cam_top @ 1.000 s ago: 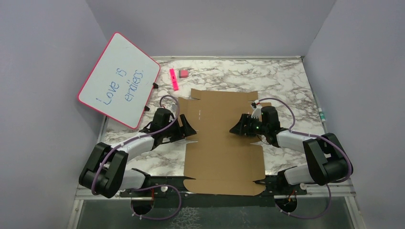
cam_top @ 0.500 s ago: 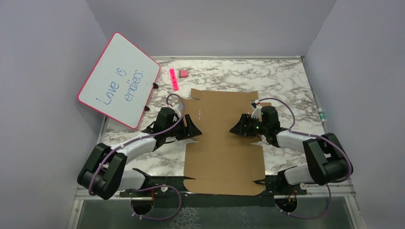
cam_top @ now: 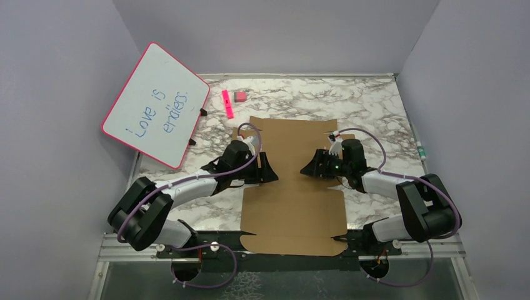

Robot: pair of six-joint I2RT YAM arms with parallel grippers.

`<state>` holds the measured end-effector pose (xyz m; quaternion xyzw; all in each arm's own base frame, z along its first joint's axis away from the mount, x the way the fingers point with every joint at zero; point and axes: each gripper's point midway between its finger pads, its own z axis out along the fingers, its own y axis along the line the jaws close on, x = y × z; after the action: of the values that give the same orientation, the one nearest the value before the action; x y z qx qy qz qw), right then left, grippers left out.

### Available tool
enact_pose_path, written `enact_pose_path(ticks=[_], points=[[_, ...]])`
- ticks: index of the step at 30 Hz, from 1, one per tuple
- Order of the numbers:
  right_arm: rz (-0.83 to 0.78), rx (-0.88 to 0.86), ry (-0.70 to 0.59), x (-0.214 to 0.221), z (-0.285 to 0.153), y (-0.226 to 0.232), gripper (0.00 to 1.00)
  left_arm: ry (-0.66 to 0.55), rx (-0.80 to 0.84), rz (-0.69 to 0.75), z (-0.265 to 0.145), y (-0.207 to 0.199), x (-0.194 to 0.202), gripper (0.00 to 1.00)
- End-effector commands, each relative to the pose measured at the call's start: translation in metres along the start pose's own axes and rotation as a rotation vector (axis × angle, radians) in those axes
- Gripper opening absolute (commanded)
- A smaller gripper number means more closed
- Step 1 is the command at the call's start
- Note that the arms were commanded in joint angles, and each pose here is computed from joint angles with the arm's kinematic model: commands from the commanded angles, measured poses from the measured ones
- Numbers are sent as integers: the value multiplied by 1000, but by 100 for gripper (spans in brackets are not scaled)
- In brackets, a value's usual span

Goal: Fold the paper box

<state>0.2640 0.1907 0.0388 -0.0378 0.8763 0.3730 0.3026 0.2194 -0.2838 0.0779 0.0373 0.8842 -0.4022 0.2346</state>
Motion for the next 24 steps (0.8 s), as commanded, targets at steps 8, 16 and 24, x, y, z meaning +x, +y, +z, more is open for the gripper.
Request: enact_pose_path(ticks=[8,16,24], points=[[27,55,59,20,-1,-13,73,-103,-149,92,-33,11,-54,75],[-22,-3,22,-4,-6,9,74,-184,-267,86,-84,43,-122,78],[-94,3,-30,-42,-5,21,75,-130,-329,110,-83,72,-176,78]])
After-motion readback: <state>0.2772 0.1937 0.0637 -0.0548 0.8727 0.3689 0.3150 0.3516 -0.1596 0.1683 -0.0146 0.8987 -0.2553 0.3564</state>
